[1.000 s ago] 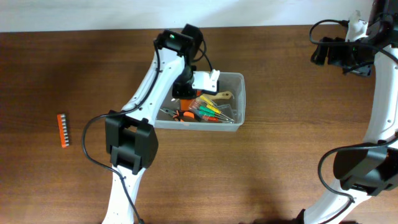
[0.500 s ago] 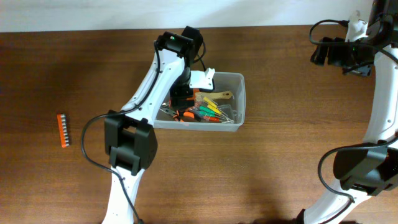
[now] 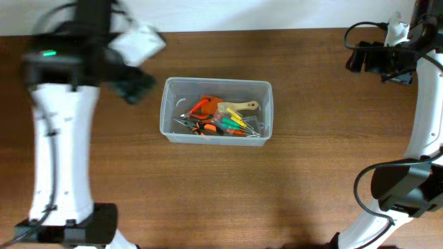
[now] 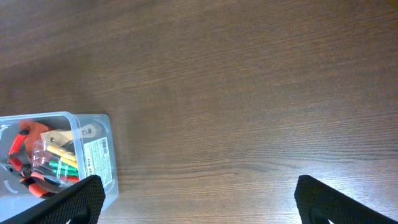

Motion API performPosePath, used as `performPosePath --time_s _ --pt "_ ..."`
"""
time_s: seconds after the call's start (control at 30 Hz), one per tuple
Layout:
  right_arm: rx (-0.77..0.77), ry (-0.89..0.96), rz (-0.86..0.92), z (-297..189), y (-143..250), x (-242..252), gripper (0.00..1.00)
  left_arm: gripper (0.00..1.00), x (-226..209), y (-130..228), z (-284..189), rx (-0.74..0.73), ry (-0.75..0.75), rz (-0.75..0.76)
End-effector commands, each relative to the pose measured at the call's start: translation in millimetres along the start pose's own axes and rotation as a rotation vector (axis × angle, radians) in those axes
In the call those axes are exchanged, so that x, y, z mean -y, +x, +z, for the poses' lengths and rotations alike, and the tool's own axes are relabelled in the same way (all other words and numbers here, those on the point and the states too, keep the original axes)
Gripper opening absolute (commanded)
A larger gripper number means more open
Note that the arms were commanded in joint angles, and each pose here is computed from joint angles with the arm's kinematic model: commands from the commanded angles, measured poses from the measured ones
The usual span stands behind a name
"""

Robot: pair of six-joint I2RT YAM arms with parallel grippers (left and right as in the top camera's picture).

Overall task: Pack container
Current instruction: 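Move left gripper to the orange socket bit strip and grasp it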

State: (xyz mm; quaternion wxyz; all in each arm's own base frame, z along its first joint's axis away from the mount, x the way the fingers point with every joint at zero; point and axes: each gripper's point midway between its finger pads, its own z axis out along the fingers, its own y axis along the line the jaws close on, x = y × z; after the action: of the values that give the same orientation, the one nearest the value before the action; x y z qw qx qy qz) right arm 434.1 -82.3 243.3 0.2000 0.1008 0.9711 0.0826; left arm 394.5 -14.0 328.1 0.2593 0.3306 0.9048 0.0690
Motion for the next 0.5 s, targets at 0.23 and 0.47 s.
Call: performPosePath --time_s 0.23,0.47 --pt "-0.011 -0.008 0.011 3.6 1.8 -0.4 1.0 0.99 -62.8 191.7 114.7 -0.367 0.074 -0.824" --pt "-0.011 -0.008 0.011 3.6 1.8 -0.4 0.98 0.96 -57.7 261.5 177.8 -0.469 0.08 -1.067"
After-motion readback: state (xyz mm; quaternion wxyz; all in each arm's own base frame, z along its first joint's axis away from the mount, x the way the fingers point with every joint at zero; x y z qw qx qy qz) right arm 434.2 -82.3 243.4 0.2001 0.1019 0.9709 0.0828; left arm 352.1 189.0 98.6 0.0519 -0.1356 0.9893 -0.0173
